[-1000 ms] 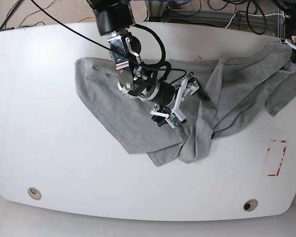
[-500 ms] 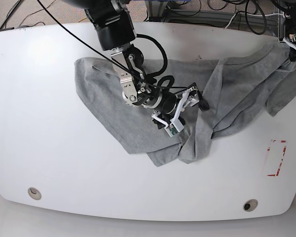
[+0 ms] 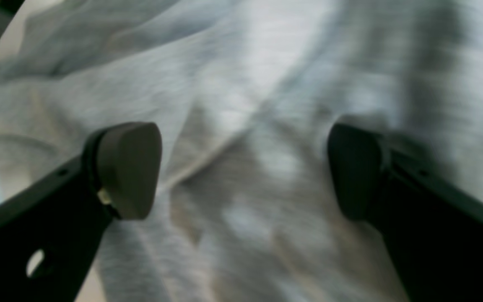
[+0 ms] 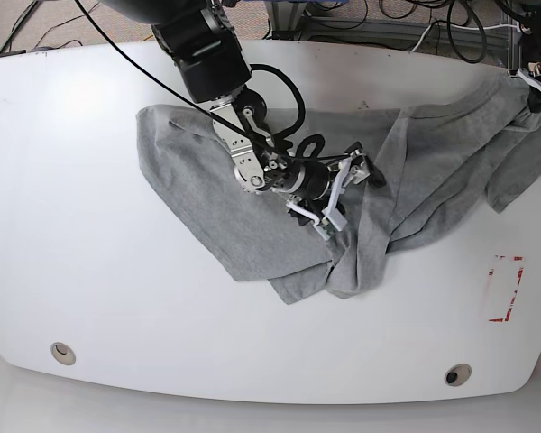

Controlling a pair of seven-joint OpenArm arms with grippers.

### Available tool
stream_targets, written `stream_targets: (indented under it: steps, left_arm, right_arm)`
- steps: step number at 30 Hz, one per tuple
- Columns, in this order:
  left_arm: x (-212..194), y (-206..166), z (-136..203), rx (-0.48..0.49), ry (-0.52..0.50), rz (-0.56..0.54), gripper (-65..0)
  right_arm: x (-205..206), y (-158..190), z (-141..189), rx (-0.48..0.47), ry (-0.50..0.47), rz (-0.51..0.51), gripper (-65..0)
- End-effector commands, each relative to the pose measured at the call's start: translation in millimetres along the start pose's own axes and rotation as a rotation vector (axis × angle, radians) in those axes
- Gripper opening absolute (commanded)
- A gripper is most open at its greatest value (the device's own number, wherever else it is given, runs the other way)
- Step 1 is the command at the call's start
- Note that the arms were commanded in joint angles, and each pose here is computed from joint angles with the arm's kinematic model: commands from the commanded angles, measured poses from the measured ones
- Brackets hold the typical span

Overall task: Layout the t-shirt on the table in an organized manner, then fold the t-shirt properly
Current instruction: 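Move the right gripper over the t-shirt's middle to smooth it, then lower the right gripper and pinch fabric at the t-shirt's middle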

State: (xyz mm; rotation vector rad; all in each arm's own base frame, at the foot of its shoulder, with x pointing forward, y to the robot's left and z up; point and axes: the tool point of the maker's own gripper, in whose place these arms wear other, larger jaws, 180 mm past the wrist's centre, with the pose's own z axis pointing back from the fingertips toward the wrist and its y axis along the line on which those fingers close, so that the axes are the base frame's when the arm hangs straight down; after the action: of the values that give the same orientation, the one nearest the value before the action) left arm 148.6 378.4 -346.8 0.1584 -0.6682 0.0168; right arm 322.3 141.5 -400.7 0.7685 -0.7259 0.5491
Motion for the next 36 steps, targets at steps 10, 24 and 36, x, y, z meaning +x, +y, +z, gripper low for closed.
stream_targets:
  steps: [10,24,36]
  left_arm:
    - [13,4,4,0.010,-0.034,-0.023,-65.0]
    - [12,-5,0,-0.016,-0.028,-0.032,-65.0]
    - [11,-12,-3,-0.037,-0.021,-0.039,-65.0]
  right_arm:
    - [55,10,11,0.016,-0.134,0.073,-6.7]
    - [70,-46,60,-0.118,-0.165,0.132,-6.7]
    - [48,-49,52,-0.114,-0.135,0.088,-6.7]
